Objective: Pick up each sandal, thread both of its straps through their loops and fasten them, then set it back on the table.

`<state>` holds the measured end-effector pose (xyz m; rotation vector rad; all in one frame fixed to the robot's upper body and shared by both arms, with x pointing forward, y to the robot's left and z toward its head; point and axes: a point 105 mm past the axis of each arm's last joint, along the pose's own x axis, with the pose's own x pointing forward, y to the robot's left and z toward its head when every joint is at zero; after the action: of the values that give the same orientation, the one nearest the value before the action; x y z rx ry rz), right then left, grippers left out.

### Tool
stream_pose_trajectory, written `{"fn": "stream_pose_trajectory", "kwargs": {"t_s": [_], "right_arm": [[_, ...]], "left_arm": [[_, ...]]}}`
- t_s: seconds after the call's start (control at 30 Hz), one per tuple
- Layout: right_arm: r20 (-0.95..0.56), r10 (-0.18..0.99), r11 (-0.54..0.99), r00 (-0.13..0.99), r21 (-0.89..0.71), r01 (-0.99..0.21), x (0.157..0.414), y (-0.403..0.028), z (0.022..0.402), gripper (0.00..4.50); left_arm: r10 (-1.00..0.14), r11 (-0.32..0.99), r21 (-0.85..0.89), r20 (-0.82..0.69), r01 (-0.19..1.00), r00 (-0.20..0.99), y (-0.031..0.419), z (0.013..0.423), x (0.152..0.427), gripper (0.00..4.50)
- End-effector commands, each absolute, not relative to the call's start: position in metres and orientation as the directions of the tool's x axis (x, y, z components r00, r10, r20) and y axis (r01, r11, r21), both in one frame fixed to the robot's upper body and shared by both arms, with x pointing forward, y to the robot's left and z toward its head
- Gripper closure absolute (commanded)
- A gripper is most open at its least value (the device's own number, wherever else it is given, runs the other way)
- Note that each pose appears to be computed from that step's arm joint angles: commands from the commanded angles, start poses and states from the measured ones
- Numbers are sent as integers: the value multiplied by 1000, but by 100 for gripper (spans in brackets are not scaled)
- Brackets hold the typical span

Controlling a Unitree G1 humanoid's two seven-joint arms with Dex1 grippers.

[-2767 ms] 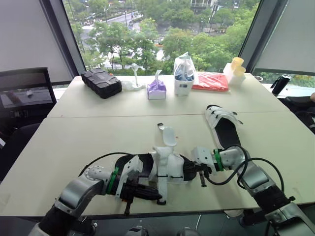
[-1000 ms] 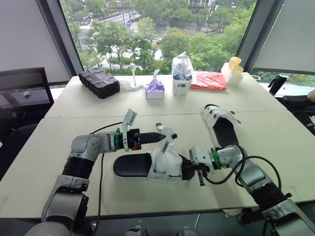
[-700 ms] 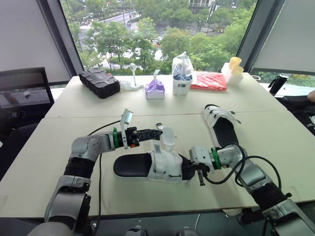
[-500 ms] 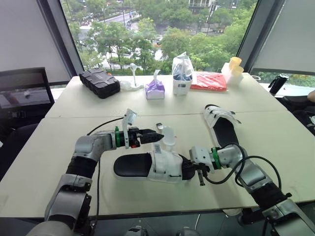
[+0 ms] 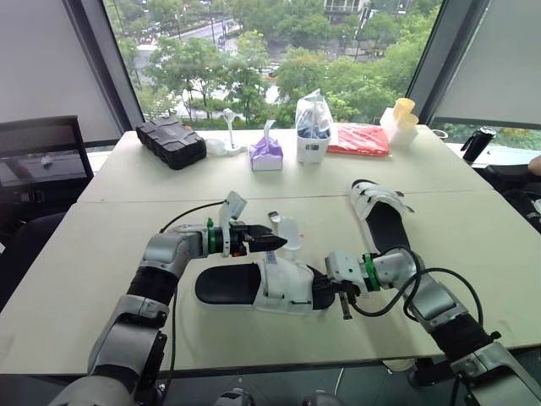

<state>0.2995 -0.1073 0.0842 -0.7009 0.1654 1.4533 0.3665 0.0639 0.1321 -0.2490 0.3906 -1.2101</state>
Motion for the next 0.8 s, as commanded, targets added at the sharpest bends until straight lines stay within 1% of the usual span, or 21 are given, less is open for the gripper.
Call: {"fn": "stream_pose_trajectory", "kwargs": {"t_s": [0.03, 0.07, 0.1, 0.17, 0.2, 0.37, 0.5, 0.6, 0.73, 0.8], "right_arm": [[-613, 775, -7, 155, -254, -967, 298, -124, 51, 450], [-612, 775, -8, 154, -254, -967, 299, -124, 51, 450], [-612, 775, -9, 154, -254, -967, 299, -124, 51, 450], [-612, 776, -10, 153, -255, -967, 299, -123, 51, 450], [-612, 776, -11, 153, -255, -967, 299, -123, 51, 450], [-613, 775, -15, 150, -256, -967, 299, -123, 51, 450], [-615, 775, -18, 148, -256, -967, 299, -123, 51, 450], [-617, 773, -19, 148, -255, -967, 298, -124, 50, 450], [-620, 770, -20, 147, -254, -967, 297, -125, 50, 450], [-621, 770, -20, 147, -254, -967, 297, -125, 50, 450]], "left_arm": [[-951, 310, -372, -115, 875, 288, 65, 149, 368, 235], [-952, 306, -375, -113, 875, 285, 66, 150, 367, 279], [-955, 297, -379, -108, 876, 277, 66, 151, 366, 334], [-961, 275, -391, -93, 878, 259, 67, 156, 364, 430], [-964, 265, -395, -85, 880, 252, 68, 158, 363, 446], [-974, 208, -404, -8, 891, 224, 68, 173, 361, 446], [-973, 149, -427, 100, 892, 210, 68, 190, 360, 446], [-968, 98, -400, 173, 911, 180, 67, 201, 357, 446], [-968, 43, -394, 211, 918, 136, 65, 207, 350, 446], [-967, 39, -394, 218, 918, 134, 65, 207, 350, 446]]}}
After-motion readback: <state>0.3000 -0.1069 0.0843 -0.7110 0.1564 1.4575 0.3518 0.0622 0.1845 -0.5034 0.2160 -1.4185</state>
